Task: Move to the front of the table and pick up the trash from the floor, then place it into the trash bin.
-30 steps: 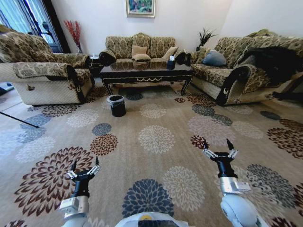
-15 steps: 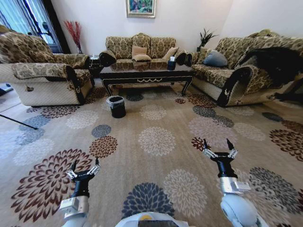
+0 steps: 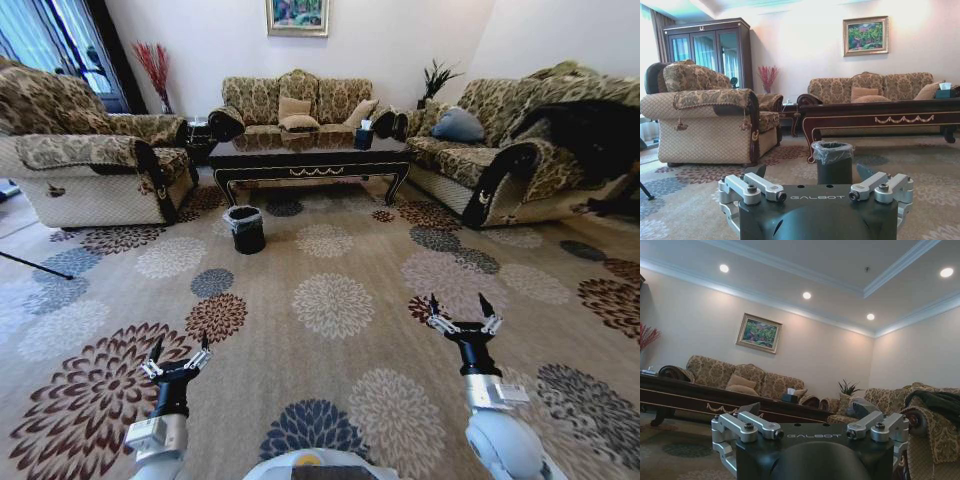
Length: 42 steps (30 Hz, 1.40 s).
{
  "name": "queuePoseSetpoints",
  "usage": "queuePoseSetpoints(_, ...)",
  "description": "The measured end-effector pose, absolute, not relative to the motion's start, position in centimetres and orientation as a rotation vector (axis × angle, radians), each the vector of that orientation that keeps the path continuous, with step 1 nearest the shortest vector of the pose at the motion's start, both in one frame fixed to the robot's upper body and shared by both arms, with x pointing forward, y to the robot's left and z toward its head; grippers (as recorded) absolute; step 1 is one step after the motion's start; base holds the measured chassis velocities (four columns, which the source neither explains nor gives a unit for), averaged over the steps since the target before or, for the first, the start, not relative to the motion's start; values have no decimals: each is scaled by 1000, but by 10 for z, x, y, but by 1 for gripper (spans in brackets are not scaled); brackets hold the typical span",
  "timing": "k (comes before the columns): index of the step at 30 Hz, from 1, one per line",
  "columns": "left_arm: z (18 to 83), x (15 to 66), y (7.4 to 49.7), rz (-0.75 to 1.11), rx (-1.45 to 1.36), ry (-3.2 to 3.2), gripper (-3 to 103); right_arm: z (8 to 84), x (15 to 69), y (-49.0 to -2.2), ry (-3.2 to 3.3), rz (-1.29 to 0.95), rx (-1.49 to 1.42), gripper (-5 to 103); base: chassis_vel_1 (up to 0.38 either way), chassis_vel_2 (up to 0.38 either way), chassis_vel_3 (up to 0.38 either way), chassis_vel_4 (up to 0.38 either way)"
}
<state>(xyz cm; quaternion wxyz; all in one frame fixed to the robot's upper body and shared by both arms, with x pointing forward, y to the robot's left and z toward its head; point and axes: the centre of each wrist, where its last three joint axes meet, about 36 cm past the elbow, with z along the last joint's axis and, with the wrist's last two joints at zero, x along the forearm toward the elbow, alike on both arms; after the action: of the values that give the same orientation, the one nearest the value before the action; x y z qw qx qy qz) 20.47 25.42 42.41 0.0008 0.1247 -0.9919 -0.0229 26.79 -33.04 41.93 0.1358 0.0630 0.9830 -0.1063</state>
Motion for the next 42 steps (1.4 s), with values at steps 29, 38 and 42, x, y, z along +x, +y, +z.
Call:
queuePoseSetpoints(29,424,205,254,-72,391,-3115,100,419,268,-330,2847,-308,182,100,0,0,0,0)
queuePoseSetpoints(38,424,205,254,-72,391,-3115,100,419,268,-330,2847,-308,182,100,0,0,0,0)
queuePoseSetpoints(42,424,205,254,-72,391,-3115,100,419,268,-330,2847,-308,182,100,0,0,0,0)
